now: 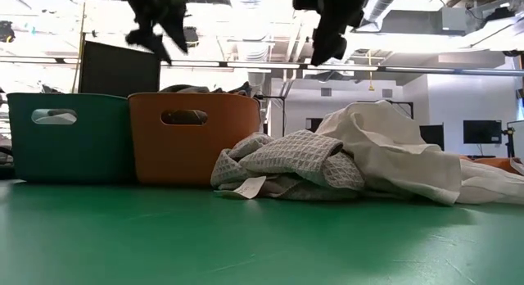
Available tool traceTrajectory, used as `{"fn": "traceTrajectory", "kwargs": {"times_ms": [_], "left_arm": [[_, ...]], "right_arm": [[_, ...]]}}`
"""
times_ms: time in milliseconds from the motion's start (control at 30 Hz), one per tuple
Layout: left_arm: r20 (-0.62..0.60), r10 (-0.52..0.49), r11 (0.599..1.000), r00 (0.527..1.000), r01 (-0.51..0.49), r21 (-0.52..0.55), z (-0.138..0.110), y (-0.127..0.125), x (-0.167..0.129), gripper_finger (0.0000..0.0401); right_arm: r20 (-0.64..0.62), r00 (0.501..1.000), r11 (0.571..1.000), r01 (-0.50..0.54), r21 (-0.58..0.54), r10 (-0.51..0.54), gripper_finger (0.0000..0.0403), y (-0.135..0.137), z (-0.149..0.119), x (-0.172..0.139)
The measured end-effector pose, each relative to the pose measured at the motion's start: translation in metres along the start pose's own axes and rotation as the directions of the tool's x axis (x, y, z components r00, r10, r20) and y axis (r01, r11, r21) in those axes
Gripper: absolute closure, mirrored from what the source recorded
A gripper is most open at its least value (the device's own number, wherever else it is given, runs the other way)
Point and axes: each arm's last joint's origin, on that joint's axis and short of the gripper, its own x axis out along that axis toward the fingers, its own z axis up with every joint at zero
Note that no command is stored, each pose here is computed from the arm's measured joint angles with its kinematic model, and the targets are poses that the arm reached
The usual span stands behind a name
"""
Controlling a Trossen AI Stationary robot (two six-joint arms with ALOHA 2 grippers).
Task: Sort towels by color in basket
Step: Put the light gray towel into the blue bin
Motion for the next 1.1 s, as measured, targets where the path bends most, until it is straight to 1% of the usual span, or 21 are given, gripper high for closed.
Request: {"fn": "traceTrajectory", "kwargs": {"times_ms": [67, 100, 167, 233, 367, 500, 667, 767, 833, 1000, 1100], "left_arm": [[0.077, -0.055, 0.998, 0.996, 0.054, 0.015, -0.001, -0.005, -0.016, 0.0120], [0.102, -0.077, 0.997, 0.992, 0.075, 0.018, -0.003, -0.006, -0.024, 0.0120], [0.133, -0.118, 0.993, 0.984, 0.116, 0.017, -0.007, -0.009, -0.036, 0.0120], [0.146, -0.152, 0.988, 0.978, 0.151, 0.017, -0.012, -0.010, -0.048, 0.0120], [0.170, -0.221, 0.975, 0.960, 0.222, 0.018, -0.022, -0.012, -0.068, 0.0120], [0.184, -0.276, 0.961, 0.943, 0.275, 0.033, -0.028, -0.015, -0.080, 0.0120], [0.167, -0.321, 0.947, 0.932, 0.319, 0.041, -0.034, -0.020, -0.085, 0.0120], [0.153, -0.354, 0.935, 0.923, 0.349, 0.056, -0.037, -0.025, -0.088, 0.0120], [0.144, -0.373, 0.928, 0.917, 0.367, 0.069, -0.039, -0.027, -0.089, 0.0120], [0.138, -0.390, 0.920, 0.910, 0.381, 0.086, -0.043, -0.033, -0.092, 0.0120], [0.151, -0.375, 0.927, 0.915, 0.364, 0.094, -0.044, -0.034, -0.093, 0.0120]], "right_arm": [[0.003, 0.999, 0.999, 0.034, 0.032, -0.034, 0.0189, 0.011, 0.003, 0.018], [0.010, 0.999, 0.998, 0.032, 0.055, -0.033, 0.0189, 0.017, 0.005, 0.027], [0.012, 1.000, 0.993, 0.016, 0.116, -0.018, 0.0189, 0.027, 0.007, 0.046], [-0.006, 1.000, 0.982, 0.028, 0.184, -0.028, 0.0190, 0.036, 0.006, 0.065], [-0.059, 0.992, 0.951, 0.128, 0.283, -0.115, 0.0198, 0.051, -0.003, 0.098], [-0.071, 0.977, 0.914, 0.213, 0.347, -0.201, 0.0208, 0.060, -0.009, 0.118], [-0.049, 0.965, 0.876, 0.254, 0.410, -0.258, 0.0210, 0.060, -0.009, 0.128], [-0.030, 0.959, 0.871, 0.269, 0.411, -0.282, 0.0210, 0.059, -0.008, 0.129], [-0.015, 0.959, 0.881, 0.266, 0.390, -0.283, 0.0210, 0.059, -0.007, 0.129], [0.041, 0.959, 0.919, 0.254, 0.300, -0.279, 0.0201, 0.058, -0.001, 0.131], [0.045, 0.949, 0.929, 0.296, 0.224, -0.313, 0.0196, 0.051, 0.000, 0.145]]}}
